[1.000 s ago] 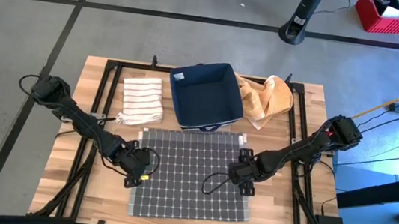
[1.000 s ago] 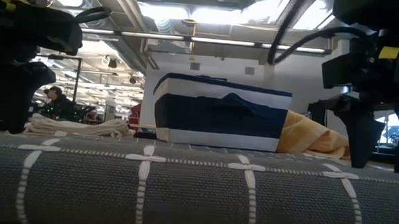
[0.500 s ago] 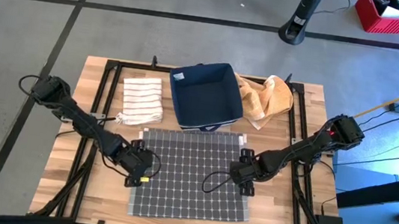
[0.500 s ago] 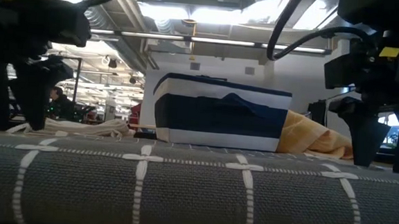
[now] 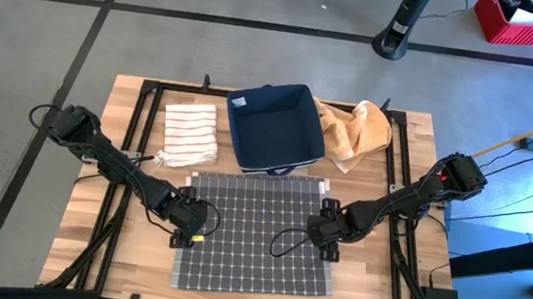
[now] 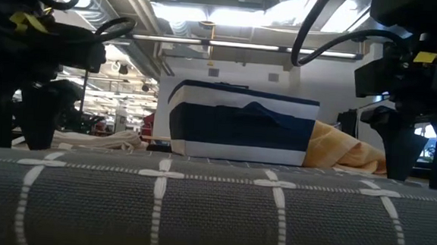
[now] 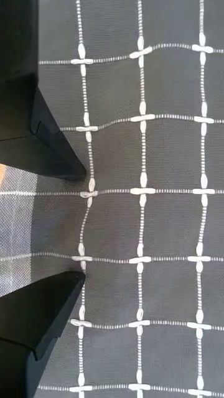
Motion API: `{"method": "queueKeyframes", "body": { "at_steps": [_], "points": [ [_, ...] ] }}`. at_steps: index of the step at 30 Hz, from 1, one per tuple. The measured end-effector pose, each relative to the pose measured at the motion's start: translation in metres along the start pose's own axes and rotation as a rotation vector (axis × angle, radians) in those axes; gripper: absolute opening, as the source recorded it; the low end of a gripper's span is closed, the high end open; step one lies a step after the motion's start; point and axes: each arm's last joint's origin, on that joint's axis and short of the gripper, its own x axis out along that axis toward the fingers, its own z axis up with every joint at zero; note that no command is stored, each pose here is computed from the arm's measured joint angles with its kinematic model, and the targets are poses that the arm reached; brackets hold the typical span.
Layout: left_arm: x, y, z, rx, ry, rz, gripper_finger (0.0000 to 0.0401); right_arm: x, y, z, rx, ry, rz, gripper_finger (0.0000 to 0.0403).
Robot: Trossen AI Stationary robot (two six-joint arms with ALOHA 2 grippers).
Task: Fold towel
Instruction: Fold the black towel
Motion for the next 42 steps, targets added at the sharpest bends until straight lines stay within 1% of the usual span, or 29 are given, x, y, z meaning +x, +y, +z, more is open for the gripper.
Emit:
{"method": "queueKeyframes", "body": {
  "at_steps": [7, 16, 20, 23, 27, 30, 35, 40, 42],
  "points": [
    [0.003, 0.003, -0.005, -0.041, 0.059, 0.04, 0.0249, 0.0, -0.001, -0.001, -0.001, 0.013, -0.002, 0.0266],
    [0.003, 0.003, -0.006, -0.042, 0.064, 0.041, 0.0213, 0.0, -0.001, -0.001, -0.019, 0.014, -0.002, 0.0266],
    [0.003, 0.003, -0.006, -0.03, 0.061, 0.037, 0.0206, -0.003, 0.001, 0.003, -0.019, 0.014, 0.013, 0.0266],
    [0.003, 0.003, -0.006, -0.028, 0.06, 0.036, 0.0208, -0.011, 0.004, 0.011, -0.028, 0.028, 0.021, 0.0266],
    [0.003, 0.003, -0.006, -0.018, 0.058, 0.035, 0.0217, -0.025, 0.007, 0.022, -0.059, 0.002, 0.013, 0.0266],
    [0.003, 0.003, -0.005, -0.015, 0.056, 0.034, 0.0228, -0.024, 0.004, 0.017, -0.084, 0.033, -0.028, 0.0266],
    [0.003, 0.003, -0.005, -0.017, 0.053, 0.036, 0.0244, -0.014, 0.001, 0.006, -0.086, 0.06, -0.036, 0.0266],
    [0.003, 0.003, -0.005, -0.017, 0.053, 0.036, 0.0243, -0.005, -0.003, 0.001, -0.04, 0.035, 0.017, 0.0266],
    [0.003, 0.002, -0.006, -0.012, 0.052, 0.037, 0.0243, -0.001, -0.006, -0.002, -0.028, 0.041, 0.021, 0.0266]
  ]
}}
